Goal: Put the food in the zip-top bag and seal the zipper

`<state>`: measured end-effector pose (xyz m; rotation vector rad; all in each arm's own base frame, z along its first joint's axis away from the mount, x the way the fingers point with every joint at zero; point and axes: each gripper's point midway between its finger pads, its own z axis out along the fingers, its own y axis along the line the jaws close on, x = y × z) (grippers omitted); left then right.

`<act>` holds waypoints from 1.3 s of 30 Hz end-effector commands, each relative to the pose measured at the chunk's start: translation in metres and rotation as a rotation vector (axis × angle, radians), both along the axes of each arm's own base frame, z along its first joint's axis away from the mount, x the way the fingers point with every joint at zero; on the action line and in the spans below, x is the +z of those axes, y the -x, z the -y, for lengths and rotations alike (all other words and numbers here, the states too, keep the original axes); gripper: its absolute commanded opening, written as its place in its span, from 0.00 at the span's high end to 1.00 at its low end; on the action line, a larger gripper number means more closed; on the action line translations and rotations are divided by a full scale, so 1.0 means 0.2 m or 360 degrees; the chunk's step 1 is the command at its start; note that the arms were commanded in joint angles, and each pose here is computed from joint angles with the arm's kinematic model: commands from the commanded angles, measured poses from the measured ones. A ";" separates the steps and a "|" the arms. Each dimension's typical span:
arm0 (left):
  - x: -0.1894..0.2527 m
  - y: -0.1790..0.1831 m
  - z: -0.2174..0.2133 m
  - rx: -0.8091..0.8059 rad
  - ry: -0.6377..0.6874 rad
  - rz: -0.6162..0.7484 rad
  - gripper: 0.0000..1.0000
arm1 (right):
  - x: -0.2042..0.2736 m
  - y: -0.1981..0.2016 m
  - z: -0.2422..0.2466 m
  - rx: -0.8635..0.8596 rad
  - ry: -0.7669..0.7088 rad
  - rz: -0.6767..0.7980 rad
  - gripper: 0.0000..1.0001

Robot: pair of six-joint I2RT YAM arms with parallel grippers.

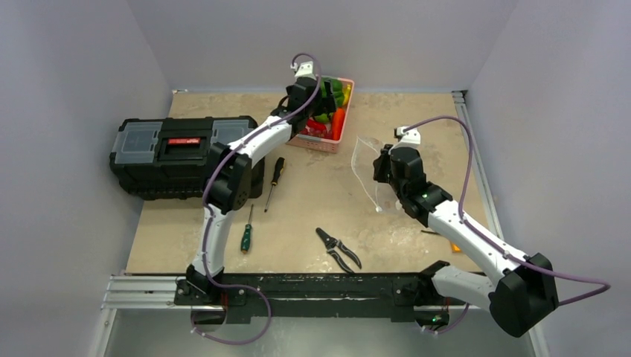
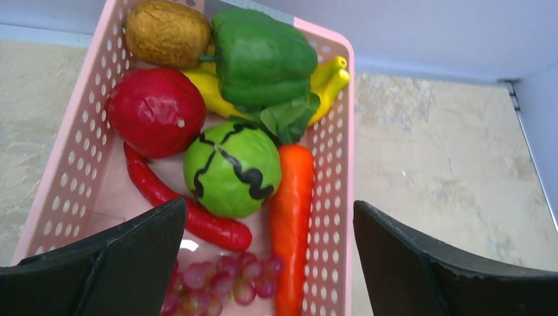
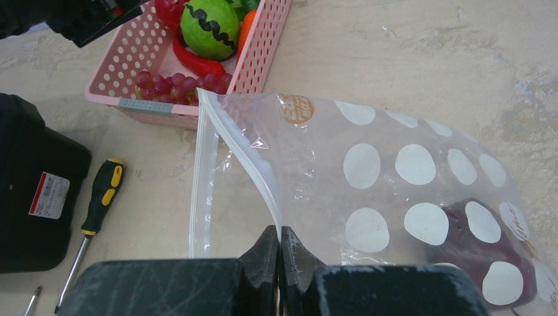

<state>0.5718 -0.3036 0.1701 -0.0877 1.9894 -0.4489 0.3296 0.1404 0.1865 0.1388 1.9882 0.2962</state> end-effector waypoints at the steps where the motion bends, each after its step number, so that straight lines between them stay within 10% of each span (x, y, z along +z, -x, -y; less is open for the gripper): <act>1: 0.17 -0.19 -0.04 0.0301 0.0216 0.0260 0.03 | 0.01 -0.02 -0.02 0.0023 -0.0007 0.0055 1.00; 20: -0.31 -0.28 0.01 0.0647 0.0573 -0.0113 0.14 | -0.01 -0.01 -0.03 0.0047 -0.0004 0.0051 1.00; 30: -0.45 -0.19 -0.02 0.0747 0.0581 -0.0377 0.52 | -0.01 -0.01 -0.03 0.0055 -0.0007 0.0049 1.00; 39: -0.50 0.07 0.00 0.0747 0.0624 -0.0558 0.61 | 0.00 0.01 -0.04 0.0077 -0.0019 0.0060 1.00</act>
